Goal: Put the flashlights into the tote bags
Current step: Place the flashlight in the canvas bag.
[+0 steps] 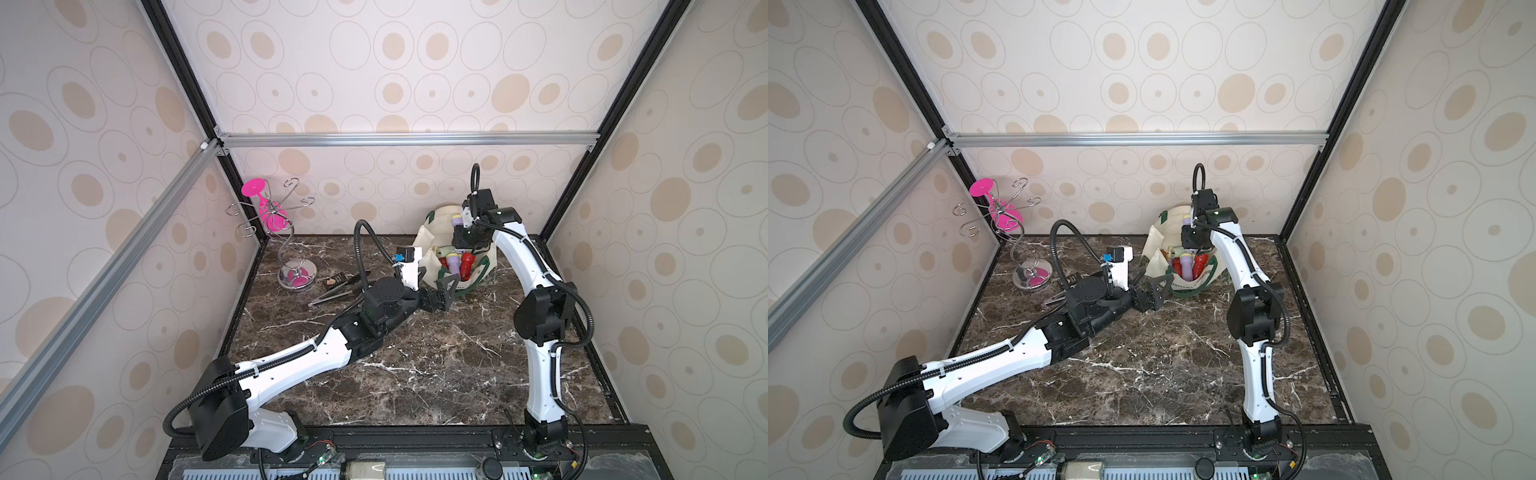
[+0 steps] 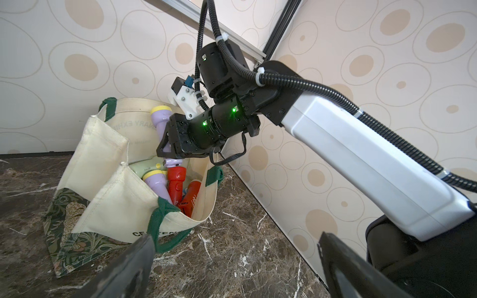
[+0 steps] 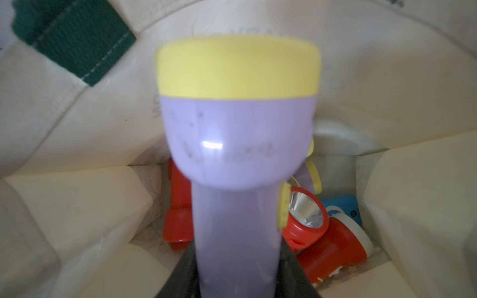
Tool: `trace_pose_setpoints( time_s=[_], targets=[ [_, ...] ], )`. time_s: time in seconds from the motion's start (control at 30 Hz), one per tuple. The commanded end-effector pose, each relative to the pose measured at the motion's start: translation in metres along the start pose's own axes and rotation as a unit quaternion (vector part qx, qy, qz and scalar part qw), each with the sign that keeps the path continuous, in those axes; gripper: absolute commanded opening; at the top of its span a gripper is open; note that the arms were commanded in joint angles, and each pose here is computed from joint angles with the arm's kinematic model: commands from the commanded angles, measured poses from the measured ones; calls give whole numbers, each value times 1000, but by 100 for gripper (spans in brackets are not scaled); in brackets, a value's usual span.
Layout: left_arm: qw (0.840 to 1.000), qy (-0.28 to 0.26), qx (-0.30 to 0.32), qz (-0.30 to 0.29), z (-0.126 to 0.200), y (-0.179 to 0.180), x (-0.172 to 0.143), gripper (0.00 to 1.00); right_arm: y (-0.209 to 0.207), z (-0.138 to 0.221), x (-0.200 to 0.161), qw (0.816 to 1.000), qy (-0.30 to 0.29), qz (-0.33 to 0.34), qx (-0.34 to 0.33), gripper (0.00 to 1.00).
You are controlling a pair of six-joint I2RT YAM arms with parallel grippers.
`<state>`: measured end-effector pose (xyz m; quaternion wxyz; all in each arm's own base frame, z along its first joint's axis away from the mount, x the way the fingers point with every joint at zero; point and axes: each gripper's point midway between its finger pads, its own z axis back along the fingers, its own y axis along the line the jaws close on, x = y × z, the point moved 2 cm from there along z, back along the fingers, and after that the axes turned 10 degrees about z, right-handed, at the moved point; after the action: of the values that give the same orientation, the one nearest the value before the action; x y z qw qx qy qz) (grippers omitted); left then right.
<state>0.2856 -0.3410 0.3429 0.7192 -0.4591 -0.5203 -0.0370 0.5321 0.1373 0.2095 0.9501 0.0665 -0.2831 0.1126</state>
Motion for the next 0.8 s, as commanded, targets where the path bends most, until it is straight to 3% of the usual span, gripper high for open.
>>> trace_pose_setpoints(
  time_s=[0.0,0.47,0.77],
  targets=[
    [1000,-18,1,3,1,-2,17,100,3,-5,-1,1000,8,8,1,8],
    [1000,-26,14,10,9,10,20,100,-5,9,8,999,-20,18,-29,52],
    [999,-28,31,1,24,15,25,100,-3,47,29,997,-67,15,-27,62]
  ],
)
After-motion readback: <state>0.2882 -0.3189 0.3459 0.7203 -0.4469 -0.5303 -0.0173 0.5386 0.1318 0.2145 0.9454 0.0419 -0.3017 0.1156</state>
